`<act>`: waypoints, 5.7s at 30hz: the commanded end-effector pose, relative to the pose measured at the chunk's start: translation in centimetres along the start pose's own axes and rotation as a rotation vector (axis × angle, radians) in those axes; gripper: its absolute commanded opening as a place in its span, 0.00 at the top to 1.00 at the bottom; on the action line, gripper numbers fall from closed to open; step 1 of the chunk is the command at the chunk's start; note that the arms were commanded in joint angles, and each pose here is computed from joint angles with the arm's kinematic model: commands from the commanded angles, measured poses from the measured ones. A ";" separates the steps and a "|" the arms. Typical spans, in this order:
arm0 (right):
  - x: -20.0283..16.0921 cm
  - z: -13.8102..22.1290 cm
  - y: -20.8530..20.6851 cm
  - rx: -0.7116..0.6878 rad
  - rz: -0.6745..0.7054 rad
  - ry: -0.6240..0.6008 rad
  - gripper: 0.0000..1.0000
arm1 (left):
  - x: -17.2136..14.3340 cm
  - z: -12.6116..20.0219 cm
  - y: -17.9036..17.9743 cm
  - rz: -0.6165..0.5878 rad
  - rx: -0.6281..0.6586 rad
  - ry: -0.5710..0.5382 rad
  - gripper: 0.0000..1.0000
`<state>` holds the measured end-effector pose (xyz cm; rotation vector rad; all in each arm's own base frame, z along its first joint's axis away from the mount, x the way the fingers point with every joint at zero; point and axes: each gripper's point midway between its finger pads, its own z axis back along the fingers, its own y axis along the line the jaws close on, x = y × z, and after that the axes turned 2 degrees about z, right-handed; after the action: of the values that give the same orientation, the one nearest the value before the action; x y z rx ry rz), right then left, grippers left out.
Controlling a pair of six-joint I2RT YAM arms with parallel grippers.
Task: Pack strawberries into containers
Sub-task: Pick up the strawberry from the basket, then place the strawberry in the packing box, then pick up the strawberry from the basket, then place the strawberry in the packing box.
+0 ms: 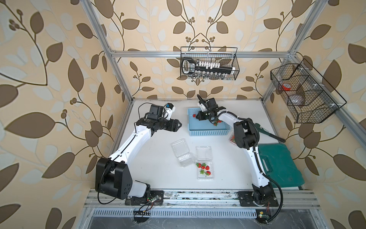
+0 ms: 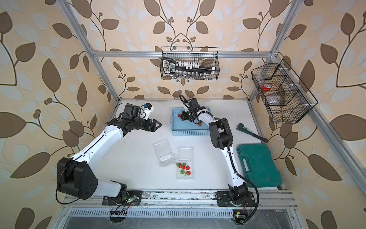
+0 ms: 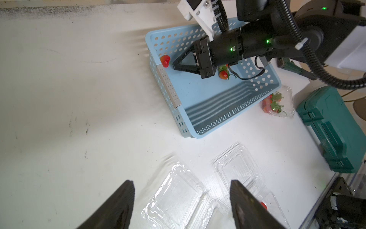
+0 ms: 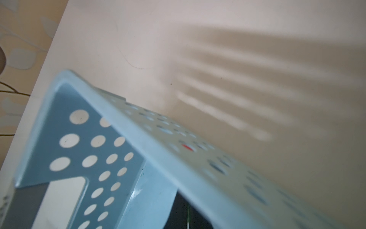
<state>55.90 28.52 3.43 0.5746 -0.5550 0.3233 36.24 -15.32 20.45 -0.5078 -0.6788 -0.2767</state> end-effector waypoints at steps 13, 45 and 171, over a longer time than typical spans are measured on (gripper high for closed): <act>-1.6 10.5 7.3 0.033 0.124 -0.078 1.00 | 1.2 1.5 -1.7 -0.034 -0.042 -0.051 0.23; -30.9 19.9 17.4 0.078 0.211 0.338 0.64 | 0.8 1.1 -1.1 -0.029 -0.019 -0.039 0.23; -30.6 20.8 11.5 -0.212 -0.065 0.320 0.63 | 1.0 2.3 -3.0 -0.069 -0.047 -0.072 0.23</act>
<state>18.51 21.60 6.64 0.3454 -0.3167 0.3131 35.14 -16.34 22.66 -0.5247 -0.7326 -0.3217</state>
